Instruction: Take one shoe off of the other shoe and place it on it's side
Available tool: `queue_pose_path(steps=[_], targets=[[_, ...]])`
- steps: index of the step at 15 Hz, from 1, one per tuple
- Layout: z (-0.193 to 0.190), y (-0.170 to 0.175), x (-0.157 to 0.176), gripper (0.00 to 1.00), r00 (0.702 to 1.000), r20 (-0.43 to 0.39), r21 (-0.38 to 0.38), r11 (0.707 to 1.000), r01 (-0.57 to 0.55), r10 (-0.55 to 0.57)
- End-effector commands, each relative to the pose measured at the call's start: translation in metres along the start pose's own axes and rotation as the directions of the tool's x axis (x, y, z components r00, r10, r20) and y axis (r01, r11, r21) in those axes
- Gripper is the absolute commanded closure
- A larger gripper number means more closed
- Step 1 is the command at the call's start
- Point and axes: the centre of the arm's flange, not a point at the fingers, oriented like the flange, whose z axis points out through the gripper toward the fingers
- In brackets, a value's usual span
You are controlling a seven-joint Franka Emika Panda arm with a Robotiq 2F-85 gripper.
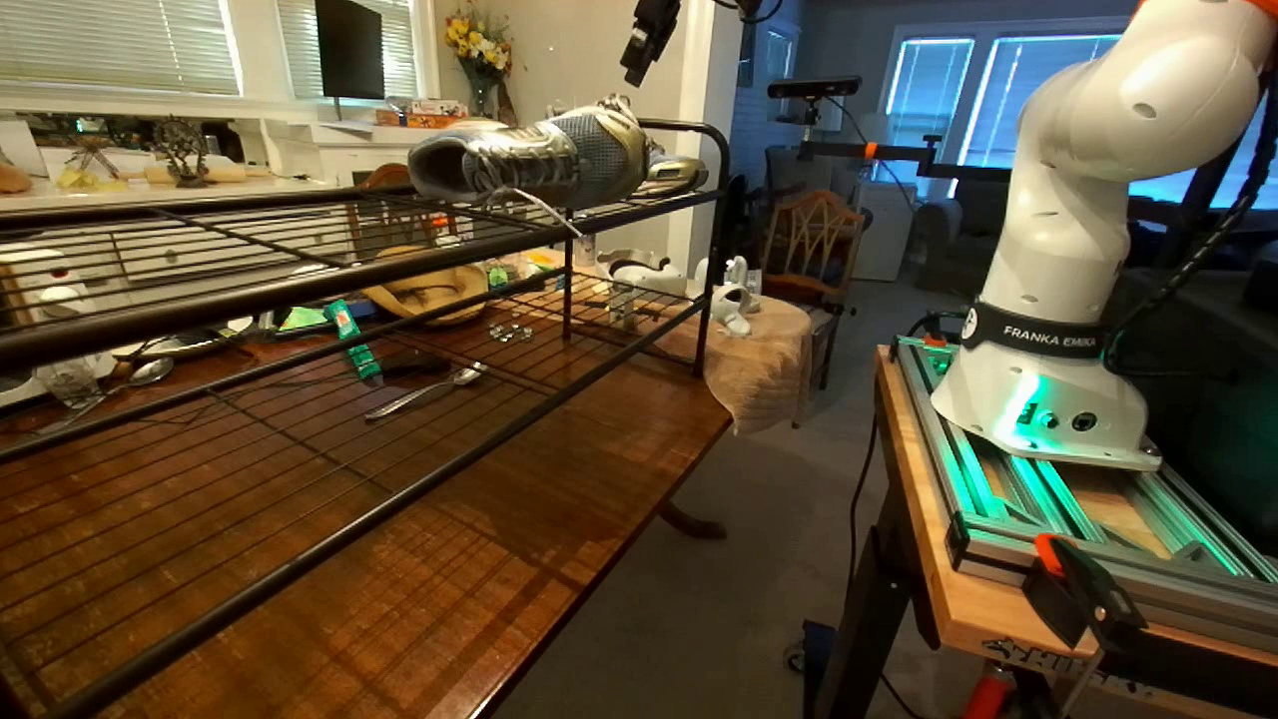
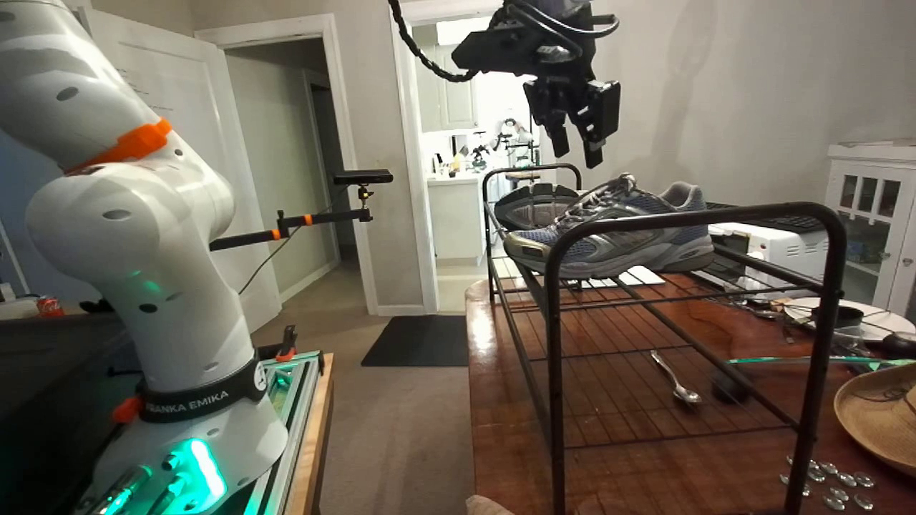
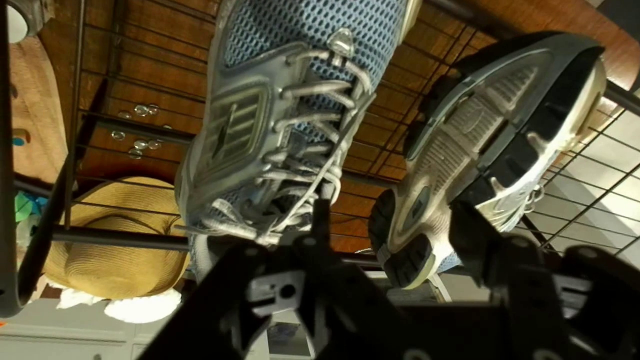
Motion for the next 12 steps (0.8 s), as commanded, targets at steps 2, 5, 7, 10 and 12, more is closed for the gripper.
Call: queue_pose_path(steps=[2, 5, 7, 10, 12], targets=[[0.004, -0.007, -0.004, 0.01, 0.998, 0.057, -0.018, 1.0, 0.01, -0.009], [0.011, -0.023, -0.002, 0.0, 0.994, 0.106, -0.051, 0.998, 0.045, -0.039], [0.014, -0.031, 0.006, 0.0, 0.991, 0.128, -0.088, 0.994, 0.06, -0.048], [0.014, -0.034, 0.029, 0.0, 0.986, 0.164, -0.178, 0.982, 0.058, -0.029], [0.012, -0.024, 0.047, 0.0, 0.986, 0.167, -0.28, 0.958, 0.059, -0.012]])
